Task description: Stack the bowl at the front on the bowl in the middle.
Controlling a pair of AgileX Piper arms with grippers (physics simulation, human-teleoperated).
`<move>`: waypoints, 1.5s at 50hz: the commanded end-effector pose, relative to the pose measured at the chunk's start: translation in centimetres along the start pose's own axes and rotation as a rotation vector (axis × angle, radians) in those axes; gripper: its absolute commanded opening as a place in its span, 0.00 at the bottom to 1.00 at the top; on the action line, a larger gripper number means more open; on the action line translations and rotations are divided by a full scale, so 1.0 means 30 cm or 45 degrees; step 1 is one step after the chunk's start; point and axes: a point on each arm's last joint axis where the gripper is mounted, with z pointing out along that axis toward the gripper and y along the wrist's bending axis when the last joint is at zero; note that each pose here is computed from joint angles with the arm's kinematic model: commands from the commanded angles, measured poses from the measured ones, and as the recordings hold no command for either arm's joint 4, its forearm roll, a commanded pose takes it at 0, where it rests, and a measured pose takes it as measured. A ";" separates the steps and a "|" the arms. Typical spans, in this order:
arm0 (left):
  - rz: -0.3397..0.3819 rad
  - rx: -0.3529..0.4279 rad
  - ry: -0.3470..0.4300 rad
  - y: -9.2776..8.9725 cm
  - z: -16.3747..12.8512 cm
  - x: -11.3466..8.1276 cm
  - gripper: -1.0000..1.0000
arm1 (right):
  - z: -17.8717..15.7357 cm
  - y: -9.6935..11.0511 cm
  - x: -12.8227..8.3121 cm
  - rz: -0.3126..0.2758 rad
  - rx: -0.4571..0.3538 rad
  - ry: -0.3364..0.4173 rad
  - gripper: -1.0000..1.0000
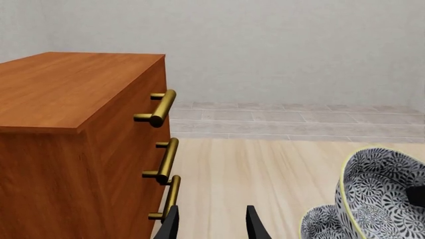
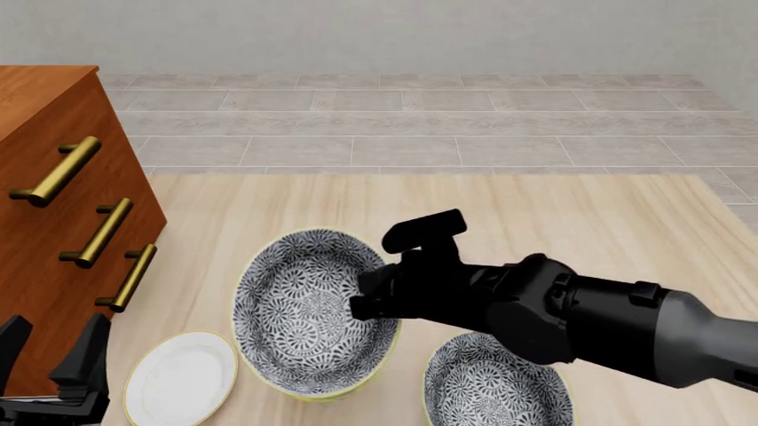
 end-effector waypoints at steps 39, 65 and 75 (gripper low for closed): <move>-0.012 -0.001 0.000 0.000 0.004 -0.006 1.00 | 0.183 -0.073 0.082 0.070 0.067 0.082 0.00; -0.032 0.010 0.004 -0.002 0.002 -0.011 1.00 | 0.211 -0.101 0.106 0.074 0.089 0.097 0.00; -0.039 0.013 -0.005 -0.002 -0.006 -0.013 1.00 | 0.208 -0.104 0.100 0.062 0.092 0.093 1.00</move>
